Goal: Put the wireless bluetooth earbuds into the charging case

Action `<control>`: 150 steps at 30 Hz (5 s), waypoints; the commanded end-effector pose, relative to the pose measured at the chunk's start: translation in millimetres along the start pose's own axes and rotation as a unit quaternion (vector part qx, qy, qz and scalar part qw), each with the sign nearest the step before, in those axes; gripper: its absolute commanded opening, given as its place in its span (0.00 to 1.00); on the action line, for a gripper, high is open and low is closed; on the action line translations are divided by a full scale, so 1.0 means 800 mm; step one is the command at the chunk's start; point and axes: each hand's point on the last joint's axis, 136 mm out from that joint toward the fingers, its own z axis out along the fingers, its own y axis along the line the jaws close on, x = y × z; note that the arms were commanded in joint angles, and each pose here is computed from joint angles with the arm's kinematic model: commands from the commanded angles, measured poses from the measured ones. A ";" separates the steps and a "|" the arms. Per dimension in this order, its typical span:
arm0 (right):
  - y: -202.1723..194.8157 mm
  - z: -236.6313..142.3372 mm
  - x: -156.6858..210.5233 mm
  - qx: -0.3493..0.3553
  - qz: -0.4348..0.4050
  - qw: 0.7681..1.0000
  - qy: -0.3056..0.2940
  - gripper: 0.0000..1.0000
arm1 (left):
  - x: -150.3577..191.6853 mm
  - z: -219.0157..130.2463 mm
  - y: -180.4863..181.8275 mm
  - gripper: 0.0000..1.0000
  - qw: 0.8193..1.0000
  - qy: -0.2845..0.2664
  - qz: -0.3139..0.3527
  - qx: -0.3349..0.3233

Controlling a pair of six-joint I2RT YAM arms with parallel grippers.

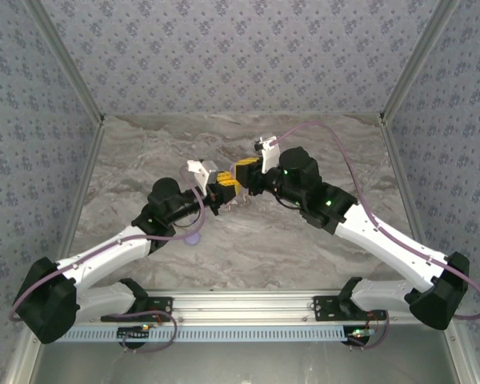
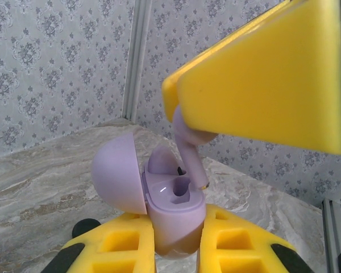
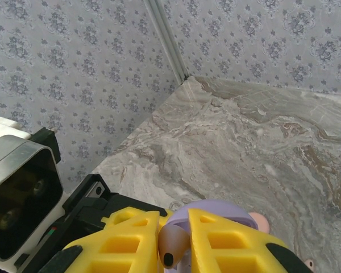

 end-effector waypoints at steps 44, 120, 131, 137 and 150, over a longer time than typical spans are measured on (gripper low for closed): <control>0.002 -0.015 -0.027 0.001 -0.016 1.000 0.012 0.47 | -0.024 0.008 0.000 0.00 1.000 -0.024 0.012 -0.005; -0.033 0.022 0.021 0.068 -0.017 0.980 0.187 0.24 | -0.013 0.009 0.007 0.00 1.000 -0.015 0.017 -0.017; -0.032 0.018 0.002 0.078 -0.067 0.981 0.166 0.22 | -0.011 0.009 0.007 0.00 1.000 -0.012 0.017 -0.018; -0.033 0.018 -0.004 0.088 -0.109 0.977 0.159 0.22 | -0.010 0.010 0.007 0.00 1.000 -0.007 0.015 -0.018; -0.032 0.020 -0.003 0.139 -0.213 0.956 0.148 0.22 | -0.010 0.012 0.008 0.00 1.000 -0.004 0.012 -0.020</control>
